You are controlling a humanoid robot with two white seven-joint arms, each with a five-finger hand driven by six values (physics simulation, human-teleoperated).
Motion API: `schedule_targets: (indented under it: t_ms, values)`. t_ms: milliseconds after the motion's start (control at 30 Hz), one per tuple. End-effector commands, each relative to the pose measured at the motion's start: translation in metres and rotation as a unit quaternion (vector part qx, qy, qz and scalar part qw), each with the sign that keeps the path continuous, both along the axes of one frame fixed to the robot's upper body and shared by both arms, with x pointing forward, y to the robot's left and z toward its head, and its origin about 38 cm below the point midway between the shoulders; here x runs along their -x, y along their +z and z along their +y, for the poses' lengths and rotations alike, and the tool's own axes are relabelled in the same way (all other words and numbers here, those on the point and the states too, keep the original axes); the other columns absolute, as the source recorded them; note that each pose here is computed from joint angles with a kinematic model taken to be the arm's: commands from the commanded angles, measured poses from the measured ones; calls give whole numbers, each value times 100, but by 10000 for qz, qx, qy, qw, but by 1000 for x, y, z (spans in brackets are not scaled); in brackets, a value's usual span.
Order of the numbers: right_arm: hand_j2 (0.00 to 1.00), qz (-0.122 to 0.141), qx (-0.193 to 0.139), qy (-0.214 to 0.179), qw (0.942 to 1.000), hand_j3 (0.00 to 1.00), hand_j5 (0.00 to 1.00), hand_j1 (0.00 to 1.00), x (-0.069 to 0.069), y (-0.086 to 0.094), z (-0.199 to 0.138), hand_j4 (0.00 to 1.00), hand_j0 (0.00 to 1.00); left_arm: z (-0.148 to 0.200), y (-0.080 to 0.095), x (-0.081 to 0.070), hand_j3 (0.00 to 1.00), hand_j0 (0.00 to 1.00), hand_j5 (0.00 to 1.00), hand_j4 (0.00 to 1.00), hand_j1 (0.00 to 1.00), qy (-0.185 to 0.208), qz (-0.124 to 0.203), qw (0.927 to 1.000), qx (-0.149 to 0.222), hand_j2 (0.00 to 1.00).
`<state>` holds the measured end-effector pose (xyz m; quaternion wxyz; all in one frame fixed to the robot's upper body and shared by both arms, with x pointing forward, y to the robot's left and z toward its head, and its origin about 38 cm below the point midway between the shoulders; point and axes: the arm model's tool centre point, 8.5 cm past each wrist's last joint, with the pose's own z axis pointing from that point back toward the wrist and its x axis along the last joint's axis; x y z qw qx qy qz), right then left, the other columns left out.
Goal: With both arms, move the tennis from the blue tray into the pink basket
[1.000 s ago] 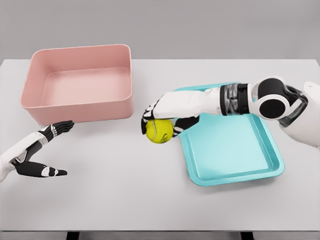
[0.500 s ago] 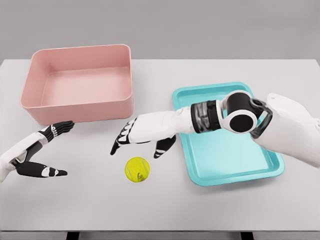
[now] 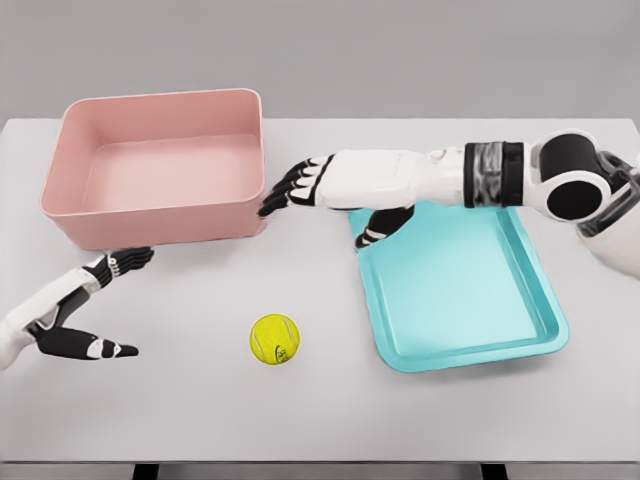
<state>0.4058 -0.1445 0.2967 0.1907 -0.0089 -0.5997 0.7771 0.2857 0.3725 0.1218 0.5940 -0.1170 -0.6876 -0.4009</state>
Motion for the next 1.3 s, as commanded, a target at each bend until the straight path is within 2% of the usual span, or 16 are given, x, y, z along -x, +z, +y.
schedule_targets:
  t_ms: [0, 33, 100, 167, 200, 267, 367, 433, 467, 533, 767, 800, 867, 1033, 1100, 1267]
  values:
    - [100, -264, -133, -443, 9986, 100, 100, 100, -14, 25, -32, 100, 100, -5, 2, 1, 100, 100, 100, 100, 100, -69, -15, 10000, 52, 100]
    - [100, -303, -128, -594, 9977, 100, 100, 100, -19, 29, -43, 100, 100, -8, 2, 2, 100, 100, 100, 100, 100, -102, -24, 9999, 63, 100]
    - [100, -487, -29, -756, 9959, 100, 100, 100, -18, 39, -67, 100, 100, -14, 2, 3, 100, 100, 100, 100, 100, -179, -32, 9998, 105, 100]
    - [100, -691, -6, -574, 9960, 100, 100, 100, -10, 43, -84, 100, 100, -24, -3, 10, 100, 100, 100, 100, 100, -342, 37, 9994, 97, 100]
    - [100, -973, -194, -316, 9946, 100, 100, 100, -2, 52, -94, 100, 100, -29, -4, 13, 100, 100, 100, 100, 100, -418, 73, 9990, 134, 100]
    - [100, -1241, -494, -460, 9900, 100, 100, 100, -1, 72, -112, 100, 100, -35, -7, 16, 100, 100, 100, 100, 100, -493, 127, 9985, 179, 100]
    - [100, -1168, -551, -695, 9892, 100, 100, 100, -10, 74, -122, 100, 100, -45, -11, 19, 100, 100, 100, 100, 100, -558, 158, 9978, 330, 100]
    - [100, -894, -1026, -1005, 9856, 100, 100, 100, -14, 87, -131, 100, 100, -55, -12, 18, 100, 100, 100, 100, 100, -566, 103, 9971, 502, 100]
    - [100, -726, -1280, -973, 9843, 100, 100, 100, -13, 91, -133, 100, 100, -57, -12, 18, 100, 100, 100, 100, 100, -574, 84, 9969, 538, 100]
    - [100, -597, -1458, -926, 9832, 100, 100, 100, -13, 92, -134, 100, 100, -66, -14, 17, 100, 100, 100, 100, 100, -564, 42, 9959, 704, 100]
    - [100, -607, -1324, -825, 9859, 100, 100, 100, -6, 88, -131, 100, 100, -82, -16, 19, 100, 100, 100, 100, 100, -630, 22, 9934, 961, 100]
    - [100, -592, -1205, -865, 9872, 100, 100, 100, -3, 87, -135, 100, 100, -83, -16, 19, 100, 100, 100, 100, 100, -639, 28, 9933, 963, 100]
    - [100, -472, -1195, -1055, 9861, 100, 100, 100, -8, 84, -134, 100, 100, -85, -11, 14, 100, 100, 100, 100, 100, -673, -57, 9929, 974, 100]
    - [100, -528, -1125, -1001, 9872, 100, 100, 100, -3, 86, -131, 100, 100, -93, -15, 15, 100, 100, 100, 100, 100, -696, -35, 9916, 1090, 100]
    - [100, -580, -1111, -858, 9884, 100, 100, 100, 3, 88, -124, 100, 100, -98, -19, 14, 100, 100, 100, 100, 100, -649, 85, 9918, 1098, 100]
    - [100, -597, -1145, -739, 9889, 100, 100, 100, 4, 87, -119, 100, 100, -104, -32, 9, 100, 100, 100, 100, 100, -584, 541, 9945, 681, 100]
